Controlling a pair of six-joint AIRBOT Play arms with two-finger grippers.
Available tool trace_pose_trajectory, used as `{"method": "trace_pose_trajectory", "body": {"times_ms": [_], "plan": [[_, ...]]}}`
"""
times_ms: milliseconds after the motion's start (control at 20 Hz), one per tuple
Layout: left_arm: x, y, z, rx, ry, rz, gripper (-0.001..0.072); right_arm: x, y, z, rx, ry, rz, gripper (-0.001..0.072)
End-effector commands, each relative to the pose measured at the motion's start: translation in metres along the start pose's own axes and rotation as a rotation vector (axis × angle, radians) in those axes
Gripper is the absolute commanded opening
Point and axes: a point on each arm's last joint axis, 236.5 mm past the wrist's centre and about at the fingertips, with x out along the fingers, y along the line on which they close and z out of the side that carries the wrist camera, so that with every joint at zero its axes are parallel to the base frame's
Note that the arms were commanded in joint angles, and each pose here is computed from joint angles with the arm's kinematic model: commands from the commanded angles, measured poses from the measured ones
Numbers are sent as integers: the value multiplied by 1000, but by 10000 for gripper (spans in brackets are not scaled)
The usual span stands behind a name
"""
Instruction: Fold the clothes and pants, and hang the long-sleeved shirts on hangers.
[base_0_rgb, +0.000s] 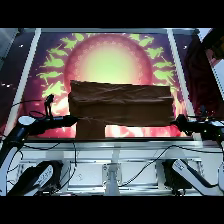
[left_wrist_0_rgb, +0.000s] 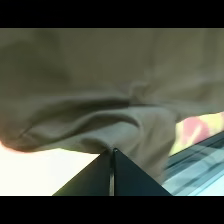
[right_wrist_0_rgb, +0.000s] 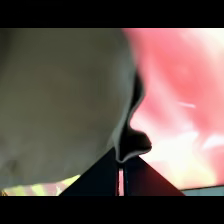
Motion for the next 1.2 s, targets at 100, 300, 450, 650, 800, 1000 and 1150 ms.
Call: {"method": "trace_pose_trajectory", "body": {"times_ms": [100,300,450,650,800,1000,1150], "plan": [[-55,-51,72,145,-131,-2,33,-68,67,19,-142,-220,78,11],[-98,-73,105,207,-280,69,33,-100,107,21,-135,-314,171,11],[-113,-70,133,214,-416,115,33,-105,134,43,-126,-413,259,11],[-86,-37,155,141,-439,164,33,-92,154,72,-101,-519,262,11],[-42,-6,172,99,-444,223,33,-60,164,89,-105,-550,239,10],[-2,30,203,-29,-563,294,33,7,147,109,-2,-522,157,11],[19,51,212,-49,-578,349,33,42,139,125,35,-466,110,11]]}}
